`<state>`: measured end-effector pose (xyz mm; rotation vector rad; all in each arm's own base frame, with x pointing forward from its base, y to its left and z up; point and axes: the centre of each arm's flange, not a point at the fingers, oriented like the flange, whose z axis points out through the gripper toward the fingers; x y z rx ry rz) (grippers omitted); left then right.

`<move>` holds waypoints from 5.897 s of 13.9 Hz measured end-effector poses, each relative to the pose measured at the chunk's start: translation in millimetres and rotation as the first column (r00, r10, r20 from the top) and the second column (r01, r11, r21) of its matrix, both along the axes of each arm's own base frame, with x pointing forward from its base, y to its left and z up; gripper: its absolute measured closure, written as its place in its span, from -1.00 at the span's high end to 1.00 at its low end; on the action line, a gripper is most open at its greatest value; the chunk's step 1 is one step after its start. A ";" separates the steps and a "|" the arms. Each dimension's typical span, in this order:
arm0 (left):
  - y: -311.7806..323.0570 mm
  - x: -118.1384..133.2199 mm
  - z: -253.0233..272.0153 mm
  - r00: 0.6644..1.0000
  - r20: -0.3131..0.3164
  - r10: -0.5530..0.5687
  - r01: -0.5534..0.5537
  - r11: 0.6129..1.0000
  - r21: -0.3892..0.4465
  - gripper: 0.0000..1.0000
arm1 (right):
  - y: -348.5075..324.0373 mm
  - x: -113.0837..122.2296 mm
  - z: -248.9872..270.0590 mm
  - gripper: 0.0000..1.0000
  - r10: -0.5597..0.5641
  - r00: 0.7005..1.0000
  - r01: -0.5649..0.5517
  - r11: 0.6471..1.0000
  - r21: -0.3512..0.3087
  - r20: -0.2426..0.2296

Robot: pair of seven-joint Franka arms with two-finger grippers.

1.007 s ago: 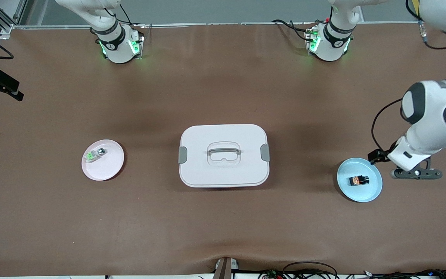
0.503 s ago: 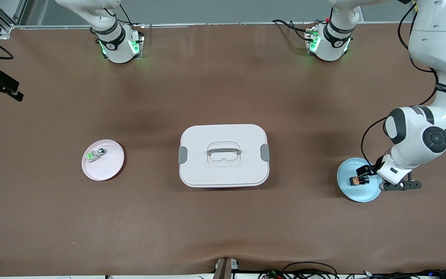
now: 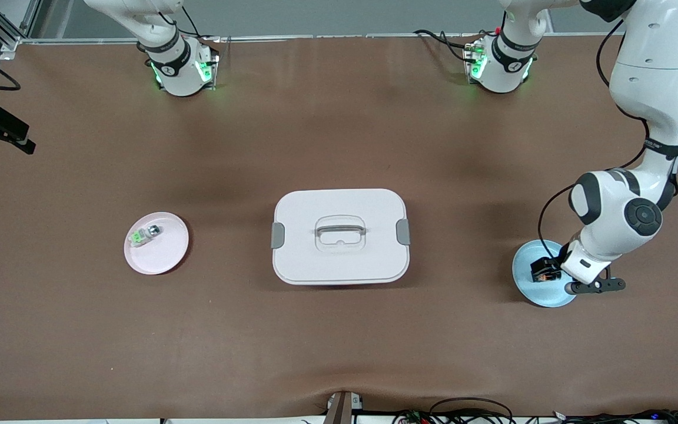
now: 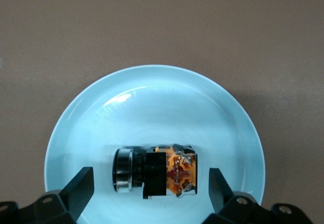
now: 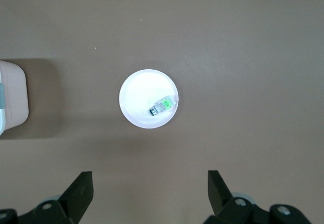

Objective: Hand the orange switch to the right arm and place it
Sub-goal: 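Grasp the orange-and-black switch with the left gripper, then lift the switch with the left gripper and carry it over the box, then hold the switch with the left gripper while the right gripper reaches it, then close the right gripper on the switch and open the left gripper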

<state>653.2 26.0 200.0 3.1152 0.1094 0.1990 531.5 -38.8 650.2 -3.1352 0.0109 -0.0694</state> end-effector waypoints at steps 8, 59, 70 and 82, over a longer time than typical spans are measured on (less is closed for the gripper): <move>0.8 -4.2 -23.9 1.000 -0.026 0.002 -0.002 1.000 -0.003 0.52 | -0.1 -0.3 -0.5 1.00 -0.001 1.000 0.001 1.000 0.000 -0.003; -550.2 -147.4 326.5 -0.090 -0.707 0.701 -0.996 -0.058 0.069 0.46 | 314.9 -9.6 -127.3 1.00 0.224 0.967 -0.062 0.675 0.735 -0.124; -551.7 -148.2 330.7 -0.085 -0.712 0.697 -0.996 -0.056 0.064 0.46 | 322.9 17.6 -144.5 1.00 0.179 0.975 -0.014 0.645 0.764 -0.133; -553.1 -149.0 329.1 -0.085 -0.711 0.698 -0.996 -0.054 0.066 0.46 | 349.0 16.6 -139.3 -0.09 0.157 0.976 0.014 0.648 0.762 -0.152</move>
